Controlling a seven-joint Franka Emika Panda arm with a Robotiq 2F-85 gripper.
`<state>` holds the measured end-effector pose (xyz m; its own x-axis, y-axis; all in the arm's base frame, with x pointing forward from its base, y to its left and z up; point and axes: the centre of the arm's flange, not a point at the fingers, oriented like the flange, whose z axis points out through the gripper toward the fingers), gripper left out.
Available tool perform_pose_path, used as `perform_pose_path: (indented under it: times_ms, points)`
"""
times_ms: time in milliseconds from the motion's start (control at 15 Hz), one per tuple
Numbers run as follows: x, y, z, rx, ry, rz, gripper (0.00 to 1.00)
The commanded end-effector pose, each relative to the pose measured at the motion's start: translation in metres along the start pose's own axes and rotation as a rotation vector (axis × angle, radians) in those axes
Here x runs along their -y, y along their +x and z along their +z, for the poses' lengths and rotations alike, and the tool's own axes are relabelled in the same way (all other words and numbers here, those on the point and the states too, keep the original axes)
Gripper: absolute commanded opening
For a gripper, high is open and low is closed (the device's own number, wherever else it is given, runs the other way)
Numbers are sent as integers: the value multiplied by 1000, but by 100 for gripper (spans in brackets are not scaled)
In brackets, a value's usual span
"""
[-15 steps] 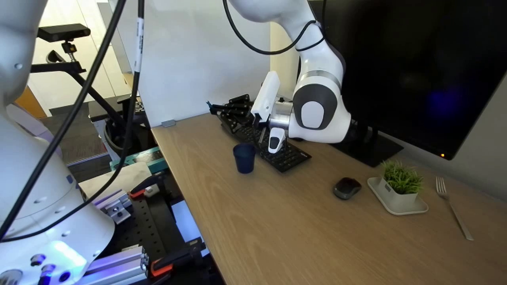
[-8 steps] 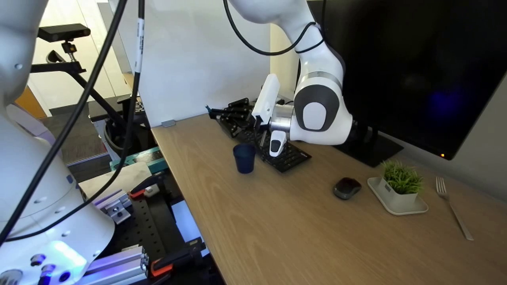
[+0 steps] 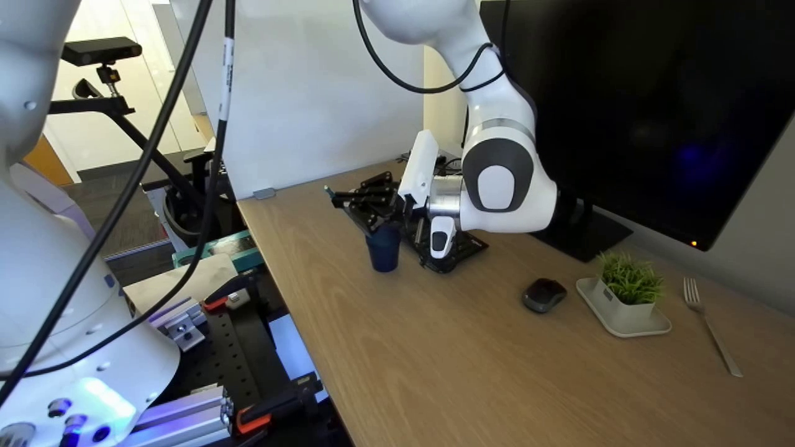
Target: Put the pen in the cup
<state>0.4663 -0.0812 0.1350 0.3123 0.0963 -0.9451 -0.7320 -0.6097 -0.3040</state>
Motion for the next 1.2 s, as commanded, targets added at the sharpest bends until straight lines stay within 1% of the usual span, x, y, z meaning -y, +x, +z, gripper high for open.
perform_pose_path:
  times_ms: [0, 667, 933, 1133]
  points:
    - [1, 8, -3, -21, -31, 9, 2]
    - [22, 16, -6, -37, -72, -9, 2]
    - [23, 21, -8, -42, -85, -12, 2]
    - [20, 29, -10, -49, -110, -9, 2]
